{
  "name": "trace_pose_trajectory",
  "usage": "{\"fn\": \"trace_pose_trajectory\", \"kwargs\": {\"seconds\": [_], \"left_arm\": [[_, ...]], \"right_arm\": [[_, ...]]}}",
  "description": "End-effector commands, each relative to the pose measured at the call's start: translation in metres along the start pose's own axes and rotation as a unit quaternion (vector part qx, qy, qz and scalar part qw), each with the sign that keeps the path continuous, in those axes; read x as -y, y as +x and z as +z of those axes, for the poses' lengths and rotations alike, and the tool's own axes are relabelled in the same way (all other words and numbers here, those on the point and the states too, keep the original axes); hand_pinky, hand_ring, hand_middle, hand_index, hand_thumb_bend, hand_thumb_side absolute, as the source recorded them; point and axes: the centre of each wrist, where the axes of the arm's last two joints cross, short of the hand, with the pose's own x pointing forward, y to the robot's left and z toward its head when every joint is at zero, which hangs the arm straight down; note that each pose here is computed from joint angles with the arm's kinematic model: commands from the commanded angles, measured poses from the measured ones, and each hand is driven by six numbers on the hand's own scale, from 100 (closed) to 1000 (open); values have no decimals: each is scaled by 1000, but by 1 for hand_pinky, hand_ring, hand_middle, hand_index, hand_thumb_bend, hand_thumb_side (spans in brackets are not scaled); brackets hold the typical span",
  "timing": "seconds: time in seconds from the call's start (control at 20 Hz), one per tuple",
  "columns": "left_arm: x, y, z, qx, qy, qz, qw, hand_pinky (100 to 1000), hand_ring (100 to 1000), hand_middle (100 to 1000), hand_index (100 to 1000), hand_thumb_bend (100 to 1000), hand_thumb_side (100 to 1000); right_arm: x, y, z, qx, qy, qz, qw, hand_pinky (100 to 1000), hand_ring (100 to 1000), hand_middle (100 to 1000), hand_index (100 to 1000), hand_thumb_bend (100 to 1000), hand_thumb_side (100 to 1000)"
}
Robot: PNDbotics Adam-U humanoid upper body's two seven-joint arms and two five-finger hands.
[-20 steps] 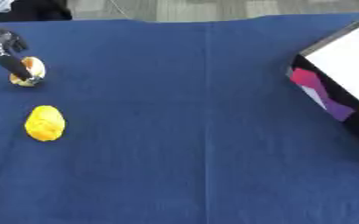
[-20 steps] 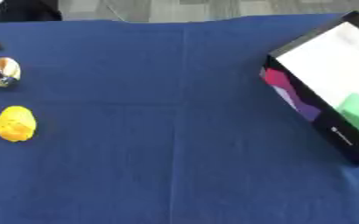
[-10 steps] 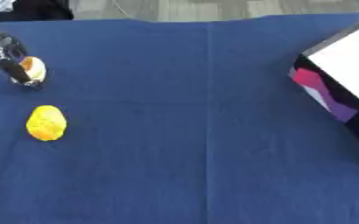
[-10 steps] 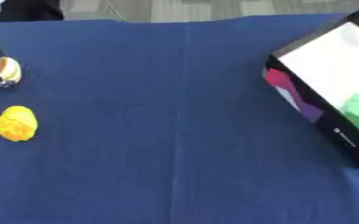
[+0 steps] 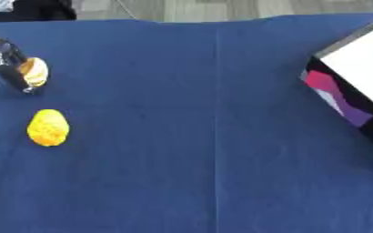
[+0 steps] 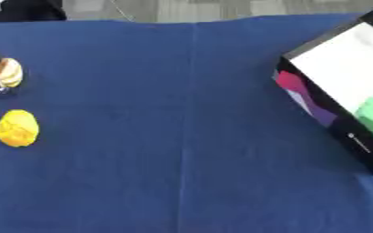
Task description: Pick up the objects with one hand, pass them to the other hand, and then place them into the box on the other side of the table.
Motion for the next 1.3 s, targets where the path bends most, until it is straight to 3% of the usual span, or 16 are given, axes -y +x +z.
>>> {"fn": "trace_pose_trajectory", "kwargs": {"seconds": [0.05,0.25,0.5,1.0,1.3], "left_arm": [[-17,-12,4,-3,24,9,1000,805,798,711,756,315,100],[-15,-11,3,4,23,13,1000,767,750,634,665,102,100],[-22,-5,8,27,47,11,999,737,712,591,636,100,100],[-53,23,47,152,88,-30,984,714,667,554,625,100,100],[-53,52,83,263,94,-31,960,705,647,549,623,100,100]], "right_arm": [[7,10,-1,18,-7,11,1000,826,752,676,848,588,240],[6,11,-2,20,-6,10,1000,826,751,673,850,590,237],[7,12,-2,21,-4,11,1000,827,751,670,852,587,237],[10,11,-1,16,-1,11,1000,827,750,668,854,582,234],[6,18,-3,26,14,9,1000,825,750,666,853,531,250]]}}
